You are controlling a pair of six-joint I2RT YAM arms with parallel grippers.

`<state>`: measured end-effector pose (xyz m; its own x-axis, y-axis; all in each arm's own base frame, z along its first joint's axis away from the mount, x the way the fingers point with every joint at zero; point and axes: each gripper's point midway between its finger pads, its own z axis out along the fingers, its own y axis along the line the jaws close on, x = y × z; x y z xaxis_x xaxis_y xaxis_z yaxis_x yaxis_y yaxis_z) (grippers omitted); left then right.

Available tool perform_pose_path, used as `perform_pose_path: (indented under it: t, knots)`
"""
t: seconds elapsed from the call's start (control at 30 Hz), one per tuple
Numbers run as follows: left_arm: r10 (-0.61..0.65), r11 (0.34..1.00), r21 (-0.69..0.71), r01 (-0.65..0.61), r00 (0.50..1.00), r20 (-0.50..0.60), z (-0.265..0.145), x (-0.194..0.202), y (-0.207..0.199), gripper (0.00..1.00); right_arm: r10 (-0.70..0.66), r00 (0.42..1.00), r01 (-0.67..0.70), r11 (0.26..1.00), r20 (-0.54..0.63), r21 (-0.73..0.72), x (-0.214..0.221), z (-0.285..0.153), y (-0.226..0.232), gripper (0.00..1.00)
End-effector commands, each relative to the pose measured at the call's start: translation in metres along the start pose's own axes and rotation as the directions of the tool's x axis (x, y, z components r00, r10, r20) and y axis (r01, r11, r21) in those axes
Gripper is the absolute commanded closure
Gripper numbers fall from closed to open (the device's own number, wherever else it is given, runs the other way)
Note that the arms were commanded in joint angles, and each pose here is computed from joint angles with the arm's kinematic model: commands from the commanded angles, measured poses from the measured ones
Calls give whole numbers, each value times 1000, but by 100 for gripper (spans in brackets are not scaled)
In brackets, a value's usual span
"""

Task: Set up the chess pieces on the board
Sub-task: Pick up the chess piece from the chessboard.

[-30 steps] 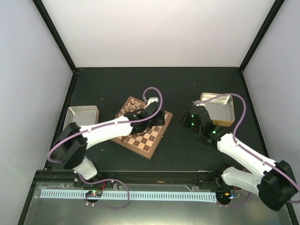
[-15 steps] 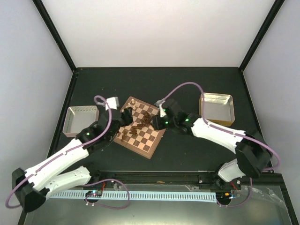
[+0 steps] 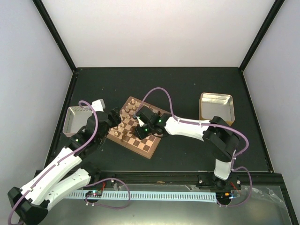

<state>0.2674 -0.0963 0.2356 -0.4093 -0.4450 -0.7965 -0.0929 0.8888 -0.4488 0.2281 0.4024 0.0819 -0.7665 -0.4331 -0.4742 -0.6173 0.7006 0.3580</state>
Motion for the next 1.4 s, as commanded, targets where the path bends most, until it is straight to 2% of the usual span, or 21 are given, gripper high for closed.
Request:
perform_pose_path:
  t: [0.0,0.2,0.43,0.83,1.2,1.3,1.37]
  knots:
    - [4,1000,6,-4,1000,-29,1,4,3,29,-24,1000,24,1000,-19,15,-5,4,3,61]
    - [-10,1000,9,11,999,-46,5,8,4,29,-22,999,24,999,-50,37,-2,14,-1,62]
    - [-18,1000,6,19,997,-72,9,15,6,29,-25,999,27,998,-22,65,-4,20,-6,69]
    - [-30,1000,1,30,995,-93,12,20,10,29,-16,999,19,998,-40,61,-1,32,-7,69]
    - [-40,999,11,41,994,-101,16,23,9,29,-49,996,51,998,-75,28,22,29,-9,78]
    - [-39,999,13,41,994,-106,17,24,8,29,-61,996,63,998,-65,18,21,24,-6,78]
    - [-39,999,13,40,993,-108,17,25,8,29,-63,997,64,998,-53,18,16,20,-4,74]
